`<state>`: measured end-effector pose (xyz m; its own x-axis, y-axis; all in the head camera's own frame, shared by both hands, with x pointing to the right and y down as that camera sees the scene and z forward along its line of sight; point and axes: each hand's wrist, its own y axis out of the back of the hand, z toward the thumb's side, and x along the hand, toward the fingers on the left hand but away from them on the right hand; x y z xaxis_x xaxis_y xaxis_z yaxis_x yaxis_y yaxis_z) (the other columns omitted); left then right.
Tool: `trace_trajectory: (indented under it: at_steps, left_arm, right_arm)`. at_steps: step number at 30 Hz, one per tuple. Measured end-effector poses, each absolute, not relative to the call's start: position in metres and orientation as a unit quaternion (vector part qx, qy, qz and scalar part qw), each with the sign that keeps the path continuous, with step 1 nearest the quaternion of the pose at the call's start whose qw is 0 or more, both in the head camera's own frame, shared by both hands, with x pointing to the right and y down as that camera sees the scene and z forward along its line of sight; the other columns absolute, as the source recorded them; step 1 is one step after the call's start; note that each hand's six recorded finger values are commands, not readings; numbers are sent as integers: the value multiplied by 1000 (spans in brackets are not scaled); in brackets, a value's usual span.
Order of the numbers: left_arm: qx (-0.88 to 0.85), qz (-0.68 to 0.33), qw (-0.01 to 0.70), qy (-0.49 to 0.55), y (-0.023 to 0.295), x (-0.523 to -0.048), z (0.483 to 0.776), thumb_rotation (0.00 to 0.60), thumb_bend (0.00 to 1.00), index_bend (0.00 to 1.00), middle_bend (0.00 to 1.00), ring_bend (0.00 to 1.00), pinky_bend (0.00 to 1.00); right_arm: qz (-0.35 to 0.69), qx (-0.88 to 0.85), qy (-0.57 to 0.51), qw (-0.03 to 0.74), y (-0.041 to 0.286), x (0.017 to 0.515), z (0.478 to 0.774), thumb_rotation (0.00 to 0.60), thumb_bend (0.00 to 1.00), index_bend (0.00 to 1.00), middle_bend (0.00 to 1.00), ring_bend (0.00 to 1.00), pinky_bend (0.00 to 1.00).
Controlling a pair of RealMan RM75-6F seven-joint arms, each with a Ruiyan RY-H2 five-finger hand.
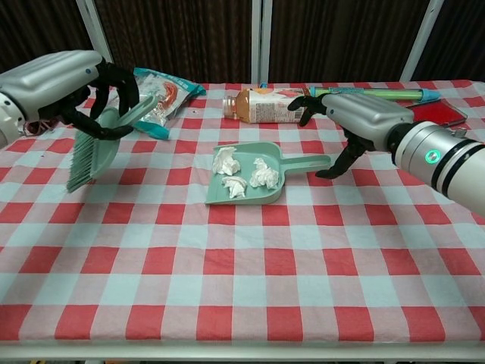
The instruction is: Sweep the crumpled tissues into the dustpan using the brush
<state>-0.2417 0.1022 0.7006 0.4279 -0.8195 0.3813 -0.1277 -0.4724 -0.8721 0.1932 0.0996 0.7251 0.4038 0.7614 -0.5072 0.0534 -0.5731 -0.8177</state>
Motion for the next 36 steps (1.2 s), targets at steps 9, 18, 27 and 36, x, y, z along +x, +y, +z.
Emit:
trace_trajectory:
  at_steps: [9, 18, 27, 36]
  left_arm:
    - [-730, -502, 412, 214, 127, -247, 708, 600, 293, 269, 393, 555, 893]
    - [-718, -511, 406, 240, 122, -257, 691, 600, 229, 231, 348, 481, 793]
    - [-670, -526, 386, 354, 116, -349, 641, 600, 228, 236, 306, 275, 356]
    - [-620, -552, 390, 399, 172, -432, 605, 600, 229, 236, 290, 253, 294]
  right_arm:
    - [486, -706, -303, 416, 82, 256, 671, 600, 66, 101, 210, 40, 0]
    - [502, -672, -349, 418, 86, 321, 632, 600, 108, 101, 211, 42, 0]
    - [516, -667, -366, 394, 108, 379, 611, 600, 208, 101, 138, 0, 0]
    - [506, -652, -420, 378, 148, 435, 584, 600, 212, 100, 129, 0, 0]
